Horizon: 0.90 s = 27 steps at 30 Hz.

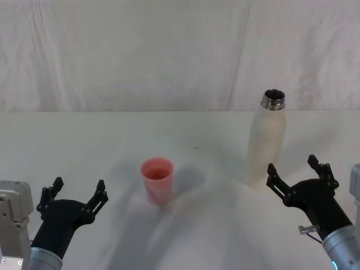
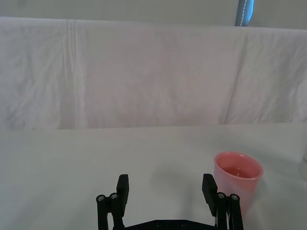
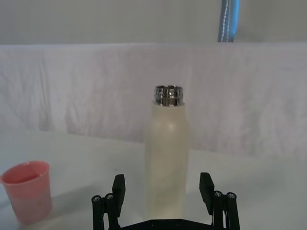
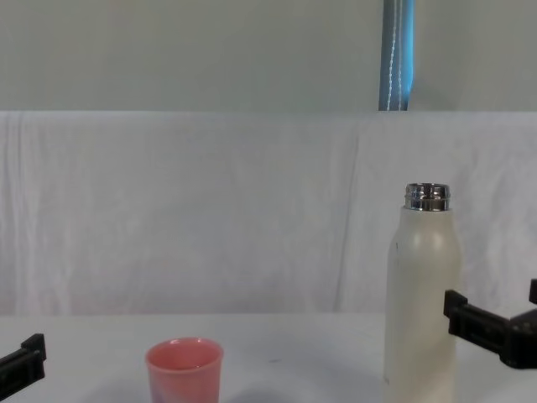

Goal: Grasp the thermos with one hand and pour water into the cup lid.

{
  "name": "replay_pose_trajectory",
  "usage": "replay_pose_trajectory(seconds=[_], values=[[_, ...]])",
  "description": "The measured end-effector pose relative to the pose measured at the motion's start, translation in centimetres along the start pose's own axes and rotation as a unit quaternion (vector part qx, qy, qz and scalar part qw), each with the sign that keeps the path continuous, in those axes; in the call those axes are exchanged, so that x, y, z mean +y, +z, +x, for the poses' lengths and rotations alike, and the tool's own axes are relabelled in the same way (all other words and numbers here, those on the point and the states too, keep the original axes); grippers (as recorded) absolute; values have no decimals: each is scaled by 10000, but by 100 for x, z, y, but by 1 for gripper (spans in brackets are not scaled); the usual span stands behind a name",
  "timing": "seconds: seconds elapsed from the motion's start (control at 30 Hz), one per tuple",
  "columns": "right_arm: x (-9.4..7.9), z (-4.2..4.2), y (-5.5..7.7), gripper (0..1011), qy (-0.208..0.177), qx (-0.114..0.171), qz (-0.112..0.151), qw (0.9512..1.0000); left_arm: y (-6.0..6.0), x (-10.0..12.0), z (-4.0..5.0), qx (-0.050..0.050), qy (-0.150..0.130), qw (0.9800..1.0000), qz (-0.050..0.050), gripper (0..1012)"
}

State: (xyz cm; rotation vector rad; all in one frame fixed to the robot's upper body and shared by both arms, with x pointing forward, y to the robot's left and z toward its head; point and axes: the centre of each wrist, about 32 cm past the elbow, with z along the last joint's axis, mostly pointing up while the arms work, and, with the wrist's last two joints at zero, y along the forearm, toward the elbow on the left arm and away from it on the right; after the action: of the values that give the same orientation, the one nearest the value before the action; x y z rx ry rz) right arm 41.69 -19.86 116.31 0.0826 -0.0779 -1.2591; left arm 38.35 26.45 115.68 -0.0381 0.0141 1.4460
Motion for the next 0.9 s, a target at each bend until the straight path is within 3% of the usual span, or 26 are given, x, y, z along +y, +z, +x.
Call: replay_pose_trajectory(seconds=[0.43, 0.9], values=[[286, 165, 94, 1000, 368, -101, 135, 9992, 0, 0, 0, 0, 0, 10000, 0, 1001], [615, 273, 140, 1000, 334, -306, 205, 9988, 0, 0, 0, 0, 0, 10000, 0, 1001]])
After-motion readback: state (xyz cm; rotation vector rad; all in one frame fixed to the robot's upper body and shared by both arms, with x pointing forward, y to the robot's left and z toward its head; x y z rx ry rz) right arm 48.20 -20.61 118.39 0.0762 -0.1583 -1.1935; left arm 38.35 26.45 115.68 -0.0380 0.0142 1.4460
